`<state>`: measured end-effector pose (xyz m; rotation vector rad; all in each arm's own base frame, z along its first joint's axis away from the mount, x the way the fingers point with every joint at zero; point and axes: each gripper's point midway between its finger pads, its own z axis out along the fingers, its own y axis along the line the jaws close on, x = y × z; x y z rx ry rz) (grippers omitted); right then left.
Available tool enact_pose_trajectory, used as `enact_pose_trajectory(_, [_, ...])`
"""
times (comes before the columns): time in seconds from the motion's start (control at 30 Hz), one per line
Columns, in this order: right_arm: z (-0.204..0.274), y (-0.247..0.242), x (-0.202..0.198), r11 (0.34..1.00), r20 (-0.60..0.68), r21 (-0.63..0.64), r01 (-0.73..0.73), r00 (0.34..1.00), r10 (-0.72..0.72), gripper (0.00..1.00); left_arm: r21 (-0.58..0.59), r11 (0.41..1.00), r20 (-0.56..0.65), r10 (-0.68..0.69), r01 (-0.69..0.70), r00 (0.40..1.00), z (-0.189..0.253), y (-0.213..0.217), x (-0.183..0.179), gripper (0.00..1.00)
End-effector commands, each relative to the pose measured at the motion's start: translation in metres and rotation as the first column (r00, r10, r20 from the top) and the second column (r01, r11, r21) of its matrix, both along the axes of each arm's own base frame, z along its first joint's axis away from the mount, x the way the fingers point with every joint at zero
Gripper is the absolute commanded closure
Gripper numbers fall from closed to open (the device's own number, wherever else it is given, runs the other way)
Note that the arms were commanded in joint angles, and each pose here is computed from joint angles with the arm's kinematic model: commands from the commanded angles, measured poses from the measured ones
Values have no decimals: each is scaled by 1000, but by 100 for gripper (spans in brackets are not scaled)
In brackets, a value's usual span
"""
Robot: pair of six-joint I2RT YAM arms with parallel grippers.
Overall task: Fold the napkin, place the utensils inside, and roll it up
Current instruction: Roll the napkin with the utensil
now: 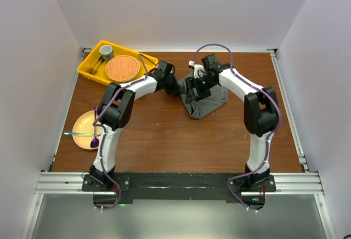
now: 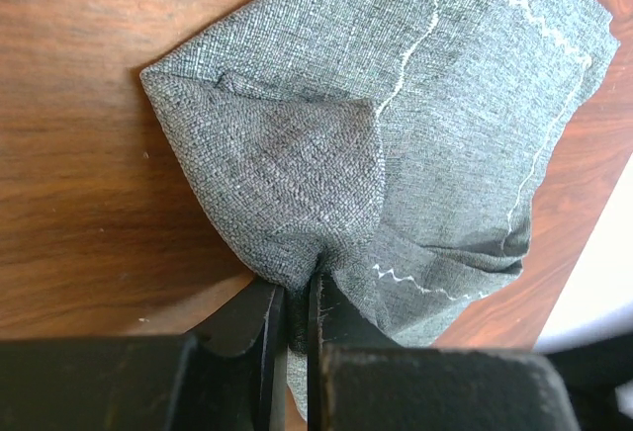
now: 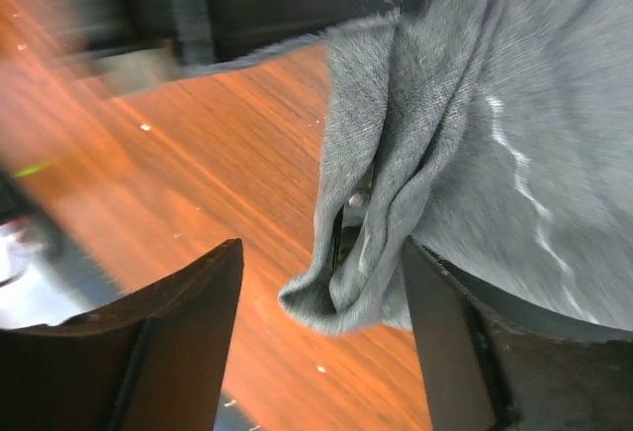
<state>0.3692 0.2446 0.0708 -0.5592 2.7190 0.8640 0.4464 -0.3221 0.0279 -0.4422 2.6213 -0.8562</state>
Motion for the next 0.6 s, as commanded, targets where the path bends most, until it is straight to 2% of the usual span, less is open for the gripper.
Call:
enact_pose_trajectory(0.0, [30, -13, 21, 980, 324, -198, 0, 944, 66, 29, 130, 992, -369, 44, 5, 928, -59, 29, -80, 100])
enact_pose_trajectory(0.1, [35, -4, 17, 949, 433, -316, -12, 888, 155, 26, 136, 991, -394, 43, 12, 918, -57, 31, -86, 100])
enact_pose_trajectory(0.17, [41, 1, 18, 938, 484, -348, 2, 857, 178, 24, 132, 991, -418, 40, 17, 908, -56, 32, -90, 100])
enact_pose_trajectory(0.4, [42, 21, 1, 861, 582, -508, -1, 737, 345, 23, 122, 992, -464, 33, 26, 885, -54, 37, -92, 100])
enact_pose_trajectory(0.57, [22, 18, 3, 817, 550, -577, 3, 741, 385, 25, 118, 993, -466, 28, 30, 884, -51, 38, -90, 100])
